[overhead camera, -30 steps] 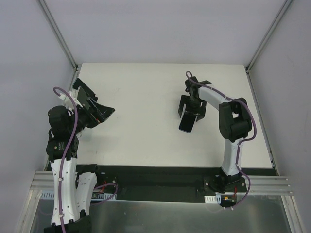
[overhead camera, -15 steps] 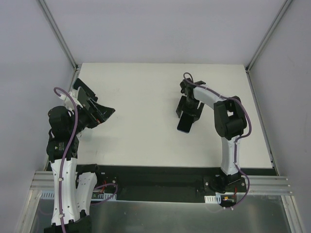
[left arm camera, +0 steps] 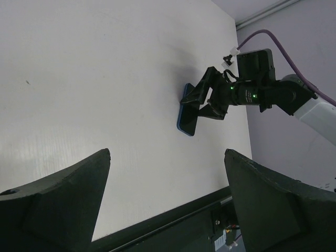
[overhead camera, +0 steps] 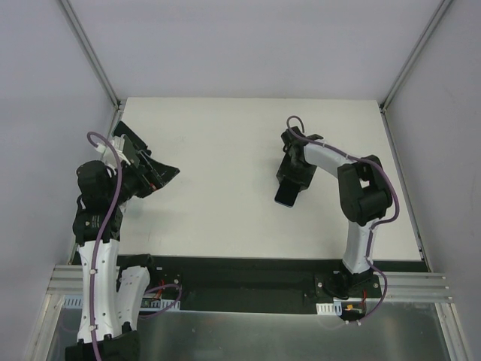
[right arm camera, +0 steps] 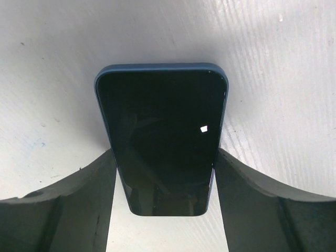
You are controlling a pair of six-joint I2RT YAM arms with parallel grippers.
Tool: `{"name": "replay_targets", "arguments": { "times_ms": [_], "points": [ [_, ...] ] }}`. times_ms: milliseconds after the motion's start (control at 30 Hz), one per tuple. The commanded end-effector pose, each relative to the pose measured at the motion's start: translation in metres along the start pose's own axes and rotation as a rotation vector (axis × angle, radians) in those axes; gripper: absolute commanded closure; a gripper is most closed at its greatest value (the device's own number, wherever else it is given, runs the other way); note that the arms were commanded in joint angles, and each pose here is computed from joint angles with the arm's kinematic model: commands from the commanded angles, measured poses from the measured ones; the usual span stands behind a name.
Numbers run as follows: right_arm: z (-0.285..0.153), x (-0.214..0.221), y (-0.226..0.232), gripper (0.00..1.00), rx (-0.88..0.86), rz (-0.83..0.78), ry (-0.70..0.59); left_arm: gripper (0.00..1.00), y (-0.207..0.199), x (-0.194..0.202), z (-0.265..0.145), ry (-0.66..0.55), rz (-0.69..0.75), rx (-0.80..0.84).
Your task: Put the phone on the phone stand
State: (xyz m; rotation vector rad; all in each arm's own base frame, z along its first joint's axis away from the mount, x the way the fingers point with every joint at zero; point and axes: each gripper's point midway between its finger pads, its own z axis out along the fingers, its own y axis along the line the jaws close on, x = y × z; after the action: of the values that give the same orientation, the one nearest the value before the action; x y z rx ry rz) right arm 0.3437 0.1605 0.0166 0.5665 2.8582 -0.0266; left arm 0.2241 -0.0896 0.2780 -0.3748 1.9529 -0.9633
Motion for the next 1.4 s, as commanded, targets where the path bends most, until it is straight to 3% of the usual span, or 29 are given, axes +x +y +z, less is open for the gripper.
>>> {"name": "replay_targets", "arguments": {
  "times_ms": [0,133,333,567,867,1133,1367],
  "points": [
    [0.014,0.017,-0.014,0.78,0.041,-0.002,0.017,0.12,-0.008,0.002,0.008,0.046,0.038,0.043],
    [0.012,0.01,-0.006,0.99,0.006,-0.026,-0.005,0.13,-0.018,0.005,0.016,0.058,0.057,0.044],
    [0.011,0.009,-0.005,0.99,-0.025,-0.076,-0.028,0.12,-0.042,0.043,0.052,0.224,0.14,0.058],
    [-0.011,0.004,0.0,0.99,-0.096,-0.214,-0.048,0.1,-0.064,0.066,0.084,0.331,0.204,0.057],
    [-0.044,0.005,0.03,0.99,-0.38,-0.453,-0.165,0.08,-0.082,0.089,0.125,0.508,0.105,0.162],
    [-0.061,0.02,0.052,0.99,-0.606,-0.591,-0.245,0.22,-0.084,0.111,0.18,0.677,0.003,0.212],
    [-0.113,0.037,0.07,1.0,-0.772,-0.762,-0.426,0.35,-0.076,0.135,0.215,0.823,-0.03,0.232]
  ]
}}
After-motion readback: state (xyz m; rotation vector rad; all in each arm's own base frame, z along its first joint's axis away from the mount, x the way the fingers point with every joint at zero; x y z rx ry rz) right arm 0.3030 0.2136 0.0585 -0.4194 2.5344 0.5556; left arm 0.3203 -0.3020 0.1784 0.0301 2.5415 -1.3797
